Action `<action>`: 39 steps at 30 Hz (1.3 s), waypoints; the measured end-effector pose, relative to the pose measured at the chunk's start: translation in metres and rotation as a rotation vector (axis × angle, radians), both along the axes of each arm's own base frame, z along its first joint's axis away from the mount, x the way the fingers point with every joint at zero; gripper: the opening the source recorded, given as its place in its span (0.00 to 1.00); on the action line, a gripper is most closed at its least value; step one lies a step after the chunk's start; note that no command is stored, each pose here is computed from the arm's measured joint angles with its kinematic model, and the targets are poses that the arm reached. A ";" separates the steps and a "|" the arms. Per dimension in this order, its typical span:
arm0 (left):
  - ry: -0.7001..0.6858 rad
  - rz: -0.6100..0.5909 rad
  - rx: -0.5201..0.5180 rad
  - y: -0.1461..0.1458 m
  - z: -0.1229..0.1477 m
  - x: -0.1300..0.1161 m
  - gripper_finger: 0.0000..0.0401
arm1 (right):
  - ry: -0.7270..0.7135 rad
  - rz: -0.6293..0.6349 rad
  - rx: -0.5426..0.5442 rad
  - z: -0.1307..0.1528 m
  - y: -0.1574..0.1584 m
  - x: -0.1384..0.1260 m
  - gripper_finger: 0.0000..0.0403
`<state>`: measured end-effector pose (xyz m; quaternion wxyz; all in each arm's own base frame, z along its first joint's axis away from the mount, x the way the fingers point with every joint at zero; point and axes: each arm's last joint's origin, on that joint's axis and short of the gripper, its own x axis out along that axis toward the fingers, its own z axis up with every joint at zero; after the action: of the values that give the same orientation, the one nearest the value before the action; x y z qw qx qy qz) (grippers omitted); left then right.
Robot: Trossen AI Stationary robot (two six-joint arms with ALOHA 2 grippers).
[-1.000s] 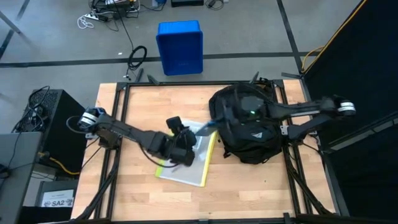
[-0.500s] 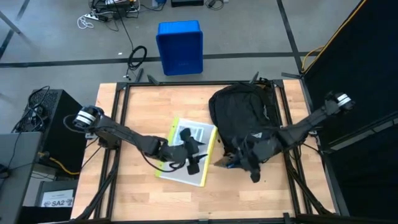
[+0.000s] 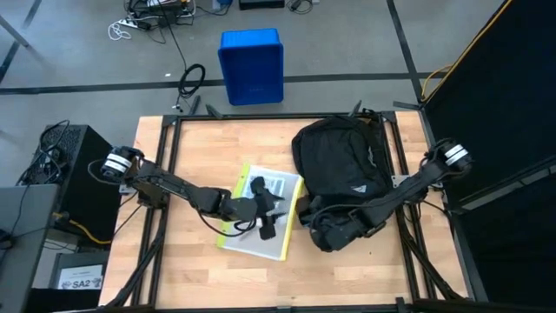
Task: Unpack backpack
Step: Put the blue cellphone into the white zip bag
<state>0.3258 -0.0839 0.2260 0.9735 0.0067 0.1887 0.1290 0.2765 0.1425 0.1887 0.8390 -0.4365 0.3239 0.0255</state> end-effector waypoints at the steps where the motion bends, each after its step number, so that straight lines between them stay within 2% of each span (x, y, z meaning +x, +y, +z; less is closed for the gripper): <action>1: -0.020 0.009 0.000 0.003 0.005 -0.005 0.46 | -0.002 -0.003 -0.008 -0.002 -0.001 0.002 0.01; 4: -0.097 -0.005 -0.034 0.013 0.013 -0.023 0.45 | 0.000 -0.014 -0.046 -0.006 -0.002 0.005 0.01; 6: -0.124 -0.024 -0.069 0.020 0.007 -0.039 0.44 | -0.021 -0.023 -0.062 -0.005 -0.002 0.007 0.01; 12: -0.166 0.076 -0.282 0.040 -0.043 -0.087 0.42 | -0.067 -0.003 -0.108 -0.003 0.000 0.012 0.01; 17: -0.177 0.155 -0.447 0.047 -0.075 -0.111 0.42 | -0.095 0.014 -0.092 0.000 -0.003 0.017 0.01; 21: -0.182 0.166 -0.466 0.048 -0.080 -0.117 0.42 | -0.091 0.050 -0.041 -0.003 -0.006 0.023 0.01; 24: -0.226 0.144 -0.453 0.048 -0.075 -0.115 0.42 | -0.093 0.060 -0.077 -0.010 -0.006 0.028 0.01; 27: -0.263 0.121 -0.438 0.048 -0.070 -0.113 0.42 | -0.090 0.087 -0.129 -0.021 -0.006 0.036 0.01; 35: -0.272 0.103 -0.439 0.047 -0.069 -0.113 0.42 | -0.011 0.109 -0.392 -0.060 -0.011 0.051 0.01; 39: -0.286 0.091 -0.444 0.047 -0.067 -0.112 0.42 | -0.007 0.108 -0.424 -0.064 -0.012 0.053 0.01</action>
<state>0.2137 -0.0371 0.1589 0.9611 -0.2337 0.0731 0.1276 0.3297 0.1307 0.1244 0.7271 -0.6199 0.2951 0.0000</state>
